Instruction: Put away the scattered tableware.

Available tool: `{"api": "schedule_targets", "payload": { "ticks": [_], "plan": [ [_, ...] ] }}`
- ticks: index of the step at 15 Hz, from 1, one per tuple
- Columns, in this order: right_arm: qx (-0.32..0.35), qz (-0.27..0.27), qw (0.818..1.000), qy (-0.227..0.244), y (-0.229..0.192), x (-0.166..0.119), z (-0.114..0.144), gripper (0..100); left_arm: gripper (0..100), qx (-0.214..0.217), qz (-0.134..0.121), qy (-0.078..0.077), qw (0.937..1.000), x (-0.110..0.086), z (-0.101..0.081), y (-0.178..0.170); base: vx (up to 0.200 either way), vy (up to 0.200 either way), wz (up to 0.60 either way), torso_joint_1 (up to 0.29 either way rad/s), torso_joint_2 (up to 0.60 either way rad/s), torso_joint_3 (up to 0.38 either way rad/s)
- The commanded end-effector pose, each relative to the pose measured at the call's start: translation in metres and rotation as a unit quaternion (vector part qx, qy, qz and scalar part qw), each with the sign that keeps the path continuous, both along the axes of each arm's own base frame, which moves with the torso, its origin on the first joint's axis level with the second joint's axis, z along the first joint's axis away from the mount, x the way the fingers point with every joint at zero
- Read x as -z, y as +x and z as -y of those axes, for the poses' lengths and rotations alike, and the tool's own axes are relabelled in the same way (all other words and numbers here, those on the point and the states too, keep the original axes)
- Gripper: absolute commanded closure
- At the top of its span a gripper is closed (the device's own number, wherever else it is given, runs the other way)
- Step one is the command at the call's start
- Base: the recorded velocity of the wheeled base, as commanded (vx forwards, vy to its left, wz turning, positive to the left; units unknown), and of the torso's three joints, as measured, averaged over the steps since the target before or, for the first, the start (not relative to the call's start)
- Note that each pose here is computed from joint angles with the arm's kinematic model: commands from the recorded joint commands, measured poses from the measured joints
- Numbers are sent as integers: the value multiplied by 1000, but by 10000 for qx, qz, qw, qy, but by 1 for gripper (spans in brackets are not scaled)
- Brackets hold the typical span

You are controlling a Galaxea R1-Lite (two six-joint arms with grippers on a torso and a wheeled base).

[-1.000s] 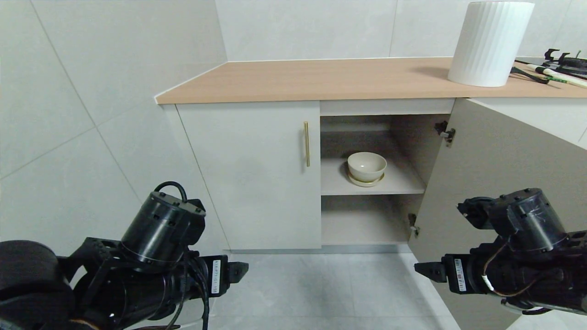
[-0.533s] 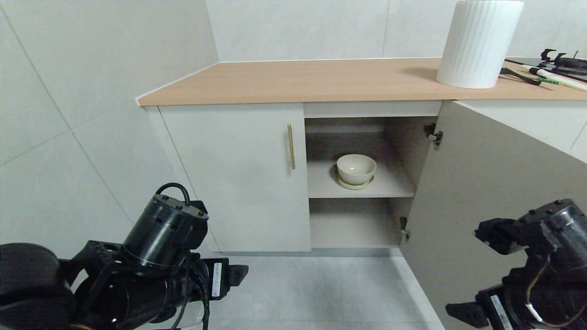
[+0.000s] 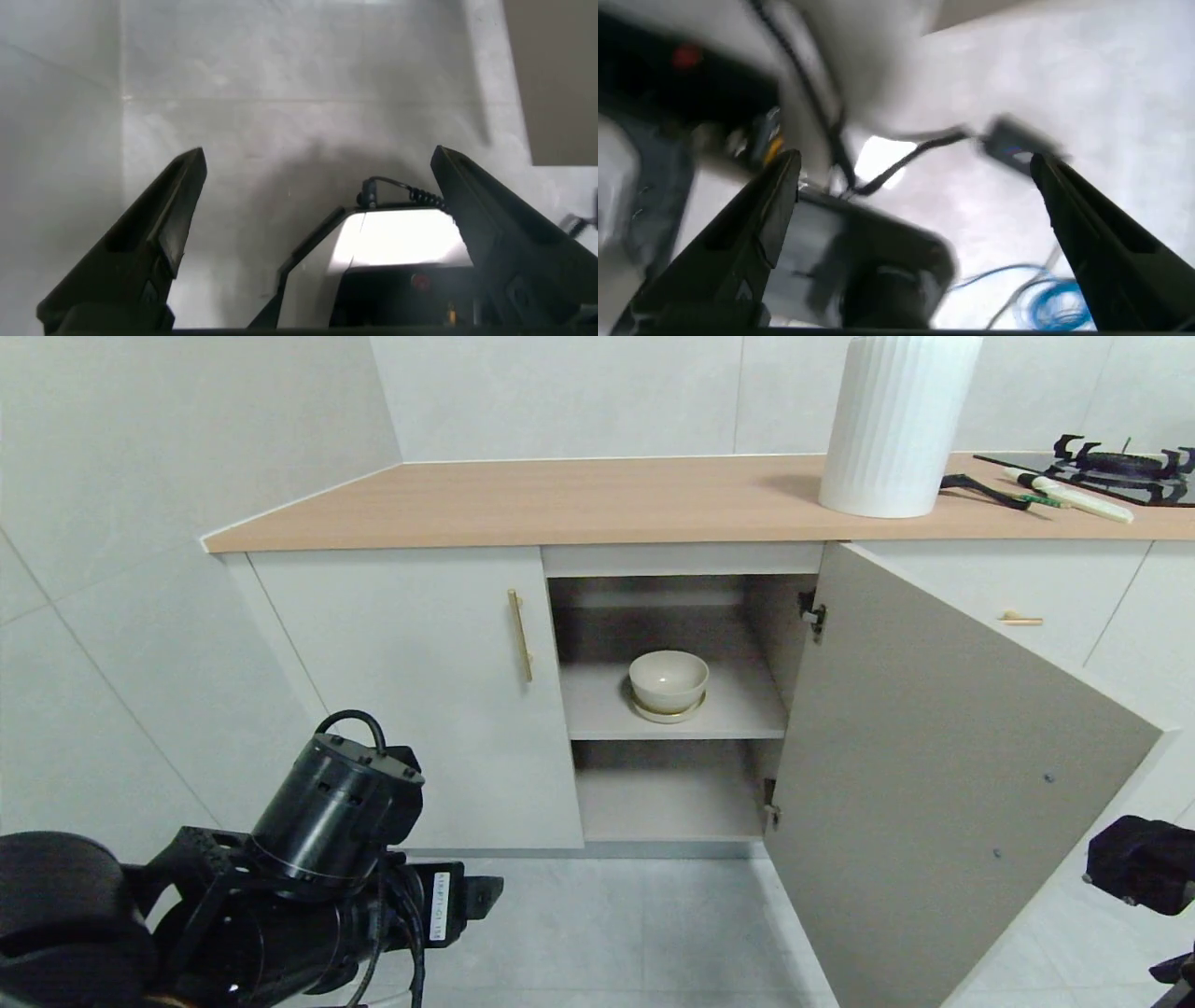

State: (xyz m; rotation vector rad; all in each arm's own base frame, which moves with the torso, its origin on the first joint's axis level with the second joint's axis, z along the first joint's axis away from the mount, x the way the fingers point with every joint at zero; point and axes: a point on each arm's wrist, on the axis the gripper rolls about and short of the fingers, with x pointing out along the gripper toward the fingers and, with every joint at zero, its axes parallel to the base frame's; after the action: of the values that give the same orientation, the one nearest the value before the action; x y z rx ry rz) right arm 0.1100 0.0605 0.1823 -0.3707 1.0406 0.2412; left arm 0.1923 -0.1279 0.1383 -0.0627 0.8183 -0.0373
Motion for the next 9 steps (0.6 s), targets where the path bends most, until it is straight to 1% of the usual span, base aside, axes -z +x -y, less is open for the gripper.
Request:
{"api": "schedule_targets", "payload": {
  "ticks": [1, 2, 5, 6, 9],
  "plan": [
    [335, 327, 9988, -138, -2, -7, 8, 0, 0, -3, -6, 6, 10000, 1, 0, 0, 0, 0, 0, 0, 0, 0],
    [518, 402, 9976, -231, 1, -7, 10, 0, 0, 2, -16, 6, 10000, 1, 0, 0, 0, 0, 0, 0, 0, 0],
    [942, 456, 9941, -271, 7, -10, 19, 0, 0, 2, -10, 1, 10000, 1, 0, 0, 0, 0, 0, 0, 0, 0],
    [1232, 486, 9907, -314, 13, -13, 24, 0, 0, -3, -13, 11, 10000, 1, 0, 0, 0, 0, 0, 0, 0, 0],
    [1799, 593, 9810, -416, 24, -17, 35, 0, 0, -3, 0, 2, 10000, 0, 0, 0, 0, 0, 0, 0, 0, 0]
  ]
}}
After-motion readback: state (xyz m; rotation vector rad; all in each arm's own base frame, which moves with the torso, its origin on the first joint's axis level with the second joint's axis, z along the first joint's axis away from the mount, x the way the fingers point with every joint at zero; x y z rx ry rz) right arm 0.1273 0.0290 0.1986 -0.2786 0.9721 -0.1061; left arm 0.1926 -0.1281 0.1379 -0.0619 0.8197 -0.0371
